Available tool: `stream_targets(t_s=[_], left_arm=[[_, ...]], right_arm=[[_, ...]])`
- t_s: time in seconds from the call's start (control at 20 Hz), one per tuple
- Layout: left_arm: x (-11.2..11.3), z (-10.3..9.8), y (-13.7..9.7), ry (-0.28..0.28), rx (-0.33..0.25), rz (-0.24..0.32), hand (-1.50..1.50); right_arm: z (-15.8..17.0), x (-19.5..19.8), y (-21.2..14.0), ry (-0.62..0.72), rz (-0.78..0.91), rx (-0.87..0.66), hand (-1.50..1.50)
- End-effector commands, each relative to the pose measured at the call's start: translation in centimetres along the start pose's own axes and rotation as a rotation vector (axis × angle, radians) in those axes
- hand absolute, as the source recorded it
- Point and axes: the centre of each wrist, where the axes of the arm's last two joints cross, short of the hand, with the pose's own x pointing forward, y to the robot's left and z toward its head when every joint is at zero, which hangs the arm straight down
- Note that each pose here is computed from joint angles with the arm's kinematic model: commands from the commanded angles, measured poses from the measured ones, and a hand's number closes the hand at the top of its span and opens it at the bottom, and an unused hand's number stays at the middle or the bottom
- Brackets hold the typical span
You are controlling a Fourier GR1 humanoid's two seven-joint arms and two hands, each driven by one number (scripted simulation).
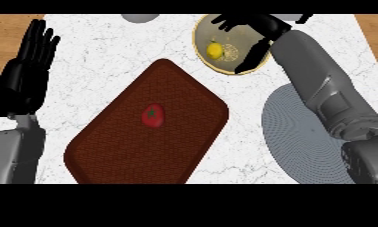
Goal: Pick the lemon from the placemat and place it in the bowl
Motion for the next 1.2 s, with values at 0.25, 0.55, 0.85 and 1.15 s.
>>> stream_targets(t_s=[0.25, 0.55, 0.85, 1.15], left_arm=[[0.6, -1.1, -0.3, -0.007, -0.001, 0.017, 0.00], [0.2, 0.1, -1.6, -0.016, -0.039, 0.010, 0.00], [1.7, -1.6, -1.5, -0.050, -0.035, 0.015, 0.00], [1.2, -1.2, -1.4, -0.054, -0.051, 0.015, 0.00]], right_arm=[[2.6, -0.6, -3.8, -0.088, -0.225, -0.358, -1.50], [9.3, -3.5, -7.8, -0.004, -0.305, -0.494, -1.50], [13.8, -4.6, -10.3, -0.024, -0.358, -0.557, -1.50], [16.9, -4.8, -12.1, -0.020, -0.376, -0.554, -1.50]])
